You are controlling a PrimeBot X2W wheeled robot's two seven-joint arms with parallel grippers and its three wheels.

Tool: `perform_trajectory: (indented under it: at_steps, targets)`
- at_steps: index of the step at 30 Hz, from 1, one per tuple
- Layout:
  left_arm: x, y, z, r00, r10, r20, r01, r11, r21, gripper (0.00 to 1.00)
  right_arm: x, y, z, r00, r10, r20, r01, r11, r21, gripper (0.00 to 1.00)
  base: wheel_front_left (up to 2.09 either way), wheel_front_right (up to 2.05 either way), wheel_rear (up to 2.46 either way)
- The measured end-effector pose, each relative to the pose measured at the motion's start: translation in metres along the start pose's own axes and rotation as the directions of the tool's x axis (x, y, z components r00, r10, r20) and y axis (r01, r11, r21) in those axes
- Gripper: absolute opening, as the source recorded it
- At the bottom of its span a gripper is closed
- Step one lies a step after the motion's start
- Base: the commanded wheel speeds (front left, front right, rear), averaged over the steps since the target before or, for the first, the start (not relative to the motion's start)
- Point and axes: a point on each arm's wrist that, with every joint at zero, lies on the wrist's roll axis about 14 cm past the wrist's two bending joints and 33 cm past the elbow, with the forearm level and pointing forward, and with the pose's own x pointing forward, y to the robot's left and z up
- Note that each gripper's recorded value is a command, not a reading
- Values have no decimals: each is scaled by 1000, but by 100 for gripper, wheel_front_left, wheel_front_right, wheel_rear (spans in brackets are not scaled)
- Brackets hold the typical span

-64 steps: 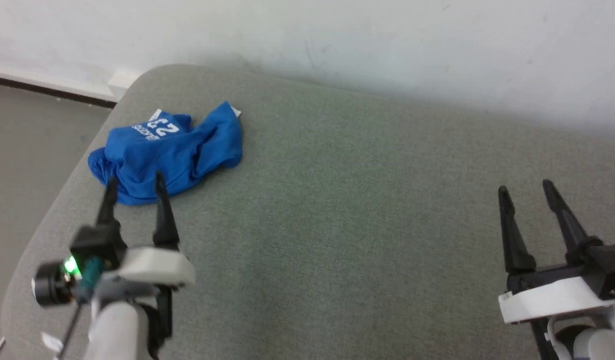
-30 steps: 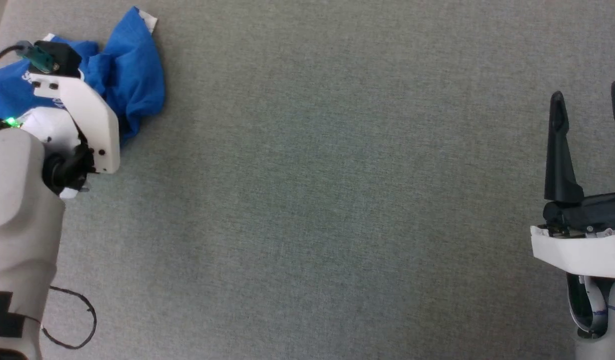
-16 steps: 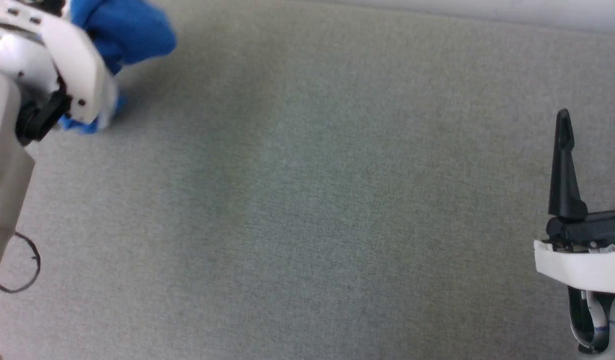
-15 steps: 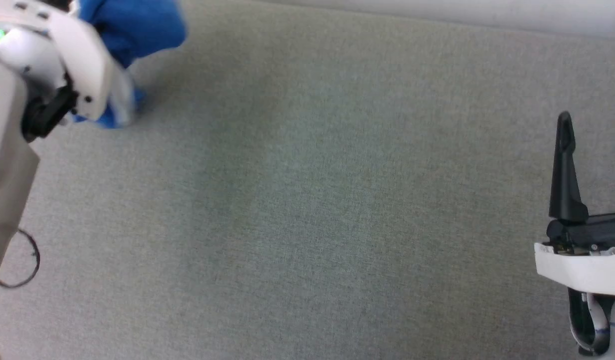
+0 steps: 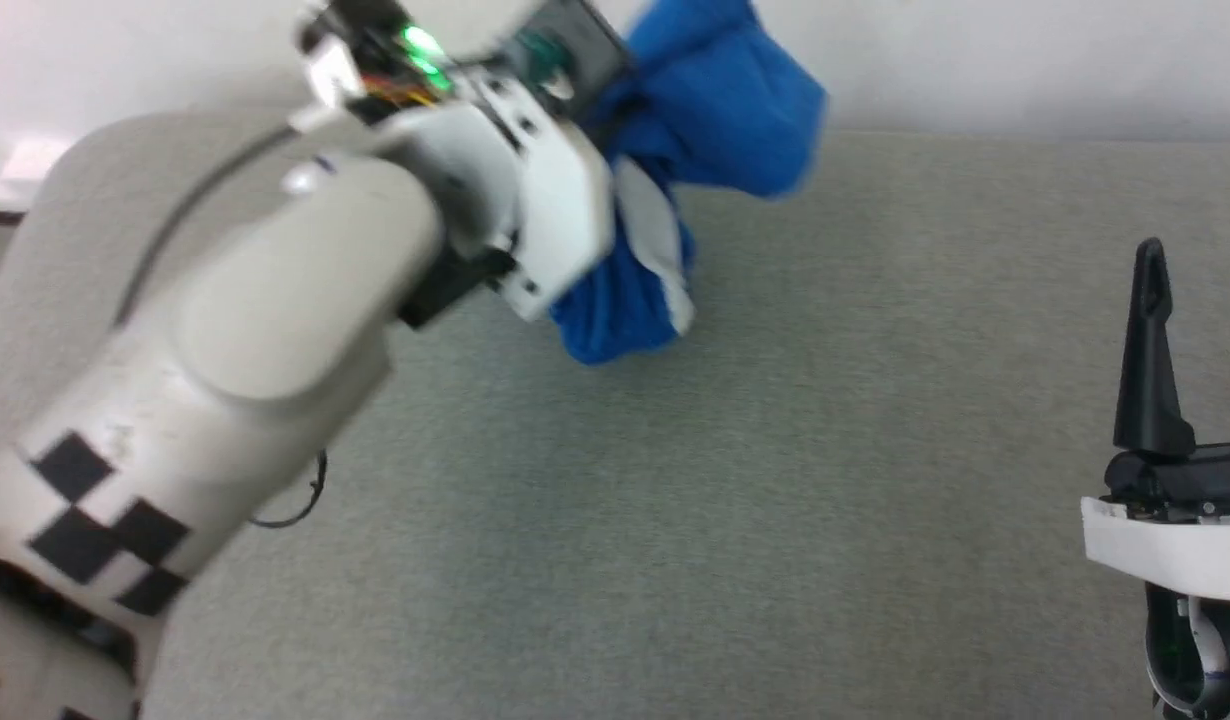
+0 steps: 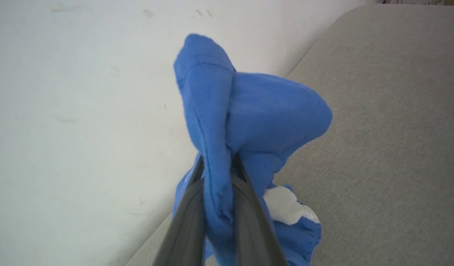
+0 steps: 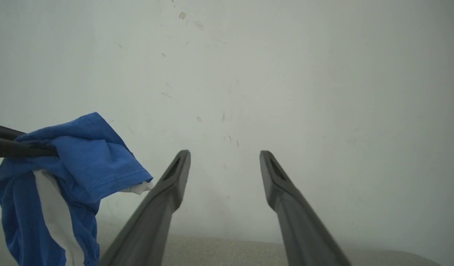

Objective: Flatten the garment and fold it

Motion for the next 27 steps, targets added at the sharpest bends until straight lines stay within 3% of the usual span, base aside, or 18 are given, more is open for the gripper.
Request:
perform_trajectory:
  at_steps: [3, 6, 12, 16, 20, 21, 22, 27]
  targets:
    - [25, -53, 13, 989, -137, 62, 138, 990, -15, 0, -10, -21, 9, 998, -56, 7, 56, 998, -29, 100, 0, 0, 0]
    - [45, -119, 9, 955, -285, 80, 289, 956, -51, 0, -22, -44, 16, 993, -121, 7, 121, 991, -65, 100, 0, 0, 0]
    - [51, -245, -34, 843, -537, 20, 532, 829, -174, 0, -45, -79, 26, 976, -219, 3, 218, 968, -126, 100, 0, 0, 0]
    - [42, -296, -53, 777, -629, -13, 609, 756, -239, 0, -55, -93, 28, 965, -262, -4, 258, 954, -153, 100, 0, 0, 0]
    - [19, -338, -69, 703, -706, -87, 674, 701, -232, 0, -59, -97, 22, 961, -275, -24, 267, 950, -161, 100, 0, 0, 0]
    - [17, -341, -68, 701, -709, -82, 679, 698, -227, 28, -59, -97, 23, 961, -275, -24, 268, 950, -160, 100, 0, 0, 0]
    - [16, -341, -67, 704, -706, -75, 679, 701, -218, 100, -59, -96, 23, 962, -274, -23, 267, 951, -159, 100, 0, 0, 0]
    - [20, -324, -41, 759, -643, 102, 648, 735, -198, 100, -63, -92, 26, 964, -266, -21, 259, 953, -159, 100, 0, 0, 0]
